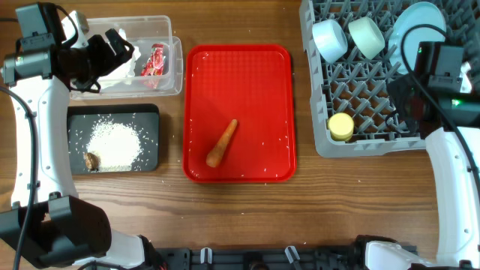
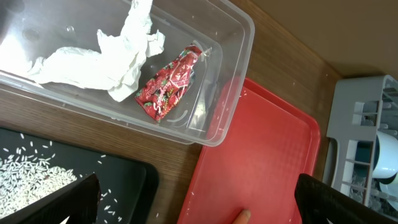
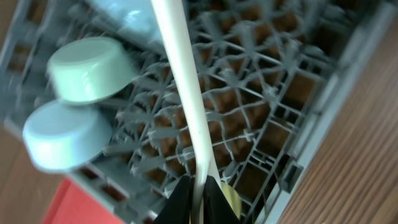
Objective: Sort waste into correct bins and load items into the dishwasher rack
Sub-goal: 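Carry the white spoon into the dish rack and release it, then reach the left gripper to the red tray and grasp the carrot, then carry the carrot left and drop it onto the black tray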
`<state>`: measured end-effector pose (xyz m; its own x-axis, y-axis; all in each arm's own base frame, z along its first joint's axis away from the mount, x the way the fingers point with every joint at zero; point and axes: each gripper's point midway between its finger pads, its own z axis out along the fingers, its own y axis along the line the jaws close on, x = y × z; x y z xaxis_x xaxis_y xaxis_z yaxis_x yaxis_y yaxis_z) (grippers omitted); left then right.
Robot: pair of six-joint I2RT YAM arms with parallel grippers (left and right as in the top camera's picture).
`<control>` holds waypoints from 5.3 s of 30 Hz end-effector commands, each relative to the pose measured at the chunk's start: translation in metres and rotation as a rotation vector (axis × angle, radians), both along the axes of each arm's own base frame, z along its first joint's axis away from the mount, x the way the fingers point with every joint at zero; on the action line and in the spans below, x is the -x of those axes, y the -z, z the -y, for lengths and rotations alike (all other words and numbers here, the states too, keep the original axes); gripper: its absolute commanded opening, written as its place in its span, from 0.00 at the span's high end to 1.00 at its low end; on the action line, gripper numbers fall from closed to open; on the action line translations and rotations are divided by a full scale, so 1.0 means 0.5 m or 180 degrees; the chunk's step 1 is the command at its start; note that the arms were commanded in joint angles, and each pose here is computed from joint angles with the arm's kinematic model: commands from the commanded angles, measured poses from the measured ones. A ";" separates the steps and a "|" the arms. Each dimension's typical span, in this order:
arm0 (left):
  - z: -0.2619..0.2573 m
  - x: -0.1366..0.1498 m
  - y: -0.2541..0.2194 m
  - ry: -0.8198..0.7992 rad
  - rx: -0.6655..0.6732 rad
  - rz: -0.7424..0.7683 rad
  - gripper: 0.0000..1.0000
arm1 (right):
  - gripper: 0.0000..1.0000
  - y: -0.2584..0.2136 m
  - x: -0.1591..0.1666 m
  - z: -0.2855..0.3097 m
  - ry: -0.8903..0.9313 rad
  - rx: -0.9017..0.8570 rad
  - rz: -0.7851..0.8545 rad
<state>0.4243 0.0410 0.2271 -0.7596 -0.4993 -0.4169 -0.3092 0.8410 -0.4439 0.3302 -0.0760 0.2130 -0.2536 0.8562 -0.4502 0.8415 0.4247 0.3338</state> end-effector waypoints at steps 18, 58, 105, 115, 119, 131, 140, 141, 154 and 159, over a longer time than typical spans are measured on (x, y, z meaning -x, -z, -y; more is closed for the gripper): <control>-0.003 -0.002 -0.004 -0.0004 -0.0015 0.0022 0.00 | 0.39 0.208 0.064 0.019 0.1944 -0.0609 -0.0279; -0.009 -0.029 -0.024 -0.0013 -0.0060 0.0244 0.00 | 0.00 -0.125 0.022 -0.214 -0.3527 0.0511 0.0606; 0.454 0.297 0.446 0.2822 -0.1165 -0.1894 0.10 | 0.00 -0.128 0.004 -0.135 -0.3068 0.1076 0.0346; 0.446 0.310 0.479 0.2807 -0.1159 -0.1887 0.66 | 0.00 -0.128 0.005 -0.136 -0.3067 0.1070 0.0341; 0.444 0.315 0.478 0.2810 -0.1162 -0.1924 0.86 | 0.00 -0.127 0.005 -0.136 -0.3068 0.1064 0.0336; 0.422 0.265 0.363 0.2677 -0.1379 -0.1975 0.96 | 0.00 -0.126 0.007 -0.138 -0.3085 0.1044 0.0336; 0.299 0.164 0.200 0.1852 -0.1671 -0.1826 0.96 | 0.00 -0.124 0.008 -0.138 -0.3089 0.1039 0.0324; 0.278 0.154 0.186 0.1704 -0.1650 -0.1806 0.96 | 0.00 -0.123 0.009 -0.138 -0.3092 0.1035 0.0317; -0.100 0.176 0.136 -0.1101 -0.0722 -0.2122 0.96 | 0.00 -0.120 0.012 -0.137 -0.3092 0.1030 0.0284; -0.178 0.225 0.151 -0.1801 -0.0437 -0.2330 0.96 | 0.00 -0.120 0.013 -0.137 -0.3093 0.1030 0.0281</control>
